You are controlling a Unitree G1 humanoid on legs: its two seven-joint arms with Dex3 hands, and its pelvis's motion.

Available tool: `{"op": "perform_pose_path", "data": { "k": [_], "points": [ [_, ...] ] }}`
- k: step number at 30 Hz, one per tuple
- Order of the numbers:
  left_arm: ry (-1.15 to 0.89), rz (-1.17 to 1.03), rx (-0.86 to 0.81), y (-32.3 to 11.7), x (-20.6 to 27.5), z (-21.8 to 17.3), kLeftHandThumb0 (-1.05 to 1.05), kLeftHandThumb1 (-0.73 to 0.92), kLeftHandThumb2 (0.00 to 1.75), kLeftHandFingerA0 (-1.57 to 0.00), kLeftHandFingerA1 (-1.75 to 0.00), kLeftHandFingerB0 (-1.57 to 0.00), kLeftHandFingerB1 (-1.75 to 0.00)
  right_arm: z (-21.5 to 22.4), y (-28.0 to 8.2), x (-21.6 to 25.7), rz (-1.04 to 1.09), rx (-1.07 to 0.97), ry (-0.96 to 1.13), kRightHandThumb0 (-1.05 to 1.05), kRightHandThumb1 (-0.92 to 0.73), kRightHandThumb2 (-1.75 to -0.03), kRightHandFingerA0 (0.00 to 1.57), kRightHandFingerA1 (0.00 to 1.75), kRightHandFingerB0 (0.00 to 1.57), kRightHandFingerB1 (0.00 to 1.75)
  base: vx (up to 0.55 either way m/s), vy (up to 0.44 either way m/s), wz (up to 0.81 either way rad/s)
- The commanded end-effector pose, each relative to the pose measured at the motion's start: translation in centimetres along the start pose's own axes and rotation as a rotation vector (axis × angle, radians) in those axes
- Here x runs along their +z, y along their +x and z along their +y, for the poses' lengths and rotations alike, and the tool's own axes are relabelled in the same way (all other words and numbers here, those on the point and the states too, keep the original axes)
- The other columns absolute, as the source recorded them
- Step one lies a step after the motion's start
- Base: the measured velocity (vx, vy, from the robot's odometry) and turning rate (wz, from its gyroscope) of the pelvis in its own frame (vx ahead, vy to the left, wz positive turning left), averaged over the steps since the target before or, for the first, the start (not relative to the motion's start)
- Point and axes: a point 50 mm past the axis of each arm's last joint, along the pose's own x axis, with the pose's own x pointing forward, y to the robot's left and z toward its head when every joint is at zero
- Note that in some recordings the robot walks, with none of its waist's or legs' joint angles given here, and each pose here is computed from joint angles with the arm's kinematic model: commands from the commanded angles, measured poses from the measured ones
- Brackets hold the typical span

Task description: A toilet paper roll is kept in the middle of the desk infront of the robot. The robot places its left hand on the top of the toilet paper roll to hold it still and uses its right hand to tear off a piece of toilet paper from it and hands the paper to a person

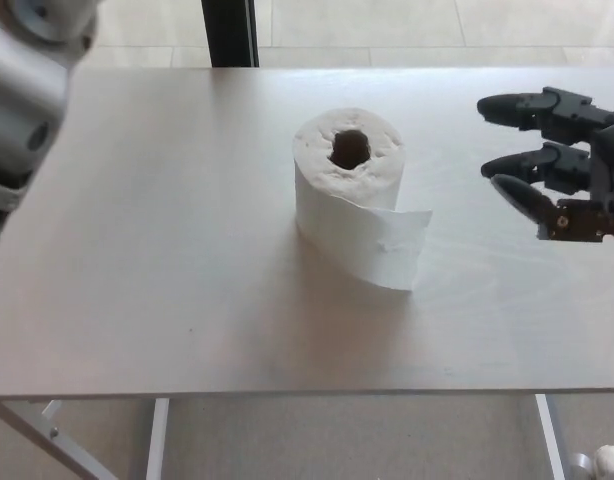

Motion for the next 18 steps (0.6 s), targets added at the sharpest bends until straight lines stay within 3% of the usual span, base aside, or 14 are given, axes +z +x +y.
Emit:
{"op": "perform_pose_path", "data": {
  "k": [1,6,7,8,9,11,12,13,14,15,16,17,18],
  "points": [
    [0.32,0.006,-0.003,1.8,2.3,-1.7,-0.83,0.92,0.71,-0.36,-0.62,-0.3,-0.41,0.4,0.2,-2.0,0.186,-0.094,-0.09,-0.62,-0.59,-0.58,0.48,0.56,0.44,0.37,0.0,0.0,0.0],
    [0.35,0.0,-0.051,2.0,3.0,-2.6,-0.83,0.92,0.68,-0.3,-0.56,-0.3,-0.39,0.3,-0.1,-2.8,0.232,-0.109,-0.09,-0.64,-0.6,-0.59,0.49,0.53,0.44,0.36,0.0,0.0,0.0],
    [0.381,-0.022,-0.068,2.1,3.3,-3.2,-0.81,0.91,0.67,-0.33,-0.51,-0.33,-0.41,0.1,-0.3,-3.0,0.245,-0.109,-0.091,-0.66,-0.48,-0.85,0.44,0.59,0.37,0.48,0.0,0.0,0.0],
    [0.4,-0.024,-0.085,2.0,3.3,-3.5,-0.82,0.92,0.69,-0.32,-0.5,-0.32,-0.4,0.1,-0.4,-3.2,0.251,-0.112,-0.086,-0.66,-0.47,-0.84,0.43,0.58,0.37,0.48,0.0,0.0,0.0],
    [0.444,-0.039,-0.106,2.0,3.5,-4.3,-0.81,0.92,0.7,-0.74,-0.91,-0.32,-0.39,0.1,-0.5,-3.3,0.251,-0.113,-0.09,-0.65,-0.6,-0.59,0.49,0.5,0.44,0.35,0.0,0.0,0.0],
    [0.462,-0.037,-0.123,2.1,3.8,-4.8,-0.83,0.92,0.7,-0.63,-0.68,-0.34,-0.39,0.3,-0.6,-3.3,0.248,-0.112,-0.083,-0.67,-0.59,-0.59,0.49,0.5,0.45,0.36,0.0,0.0,0.0],
    [0.457,-0.039,-0.128,2.1,3.9,-5.0,-0.82,0.92,0.69,-0.4,-0.55,-0.35,-0.39,0.4,-0.7,-3.3,0.249,-0.107,-0.095,-0.66,-0.61,-0.59,0.48,0.47,0.44,0.35,0.0,0.0,0.0],
    [0.452,-0.039,-0.132,2.1,4.0,-5.2,-0.81,0.92,0.68,-0.35,-0.48,-0.35,-0.38,0.5,-0.8,-3.3,0.25,-0.105,-0.102,-0.65,-0.61,-0.59,0.48,0.49,0.45,0.36,0.0,0.0,0.0],
    [0.452,-0.043,-0.136,2.2,4.0,-5.5,-0.82,0.78,1.17,-0.33,-0.57,-0.26,-0.49,0.7,-0.8,-3.3,0.247,-0.097,-0.121,-0.65,-0.61,-0.59,0.48,0.47,0.44,0.36,0.0,0.0,0.0],
    [0.454,-0.045,-0.135,2.2,4.0,-5.5,-0.82,0.78,1.17,-0.33,-0.57,-0.26,-0.49,0.8,-0.9,-3.4,0.246,-0.094,-0.128,-0.65,-0.61,-0.59,0.48,0.47,0.44,0.36,0.0,0.0,0.0],
    [0.447,-0.047,-0.139,2.1,3.8,-6.3,-0.82,0.92,0.68,-0.36,-0.47,-0.37,-0.38,1.3,-1.0,-3.6,0.246,-0.084,-0.141,-0.66,-0.61,-0.59,0.49,0.48,0.46,0.37,0.0,0.0,0.0],
    [0.442,-0.042,-0.145,2.1,3.8,-6.6,-0.85,0.77,1.17,-0.32,-0.57,-0.28,-0.49,1.6,-1.1,-3.8,0.244,-0.092,-0.109,-0.65,-0.6,-0.59,0.5,0.52,0.47,0.38,0.0,0.0,0.0],
    [0.439,-0.035,-0.154,2.1,3.6,-6.8,-0.84,0.77,1.17,-0.34,-0.59,-0.25,-0.49,1.8,-1.0,-3.9,0.251,-0.091,-0.102,-0.65,-0.59,-0.58,0.51,0.54,0.48,0.38,0.0,0.0,0.0]
  ]
}}
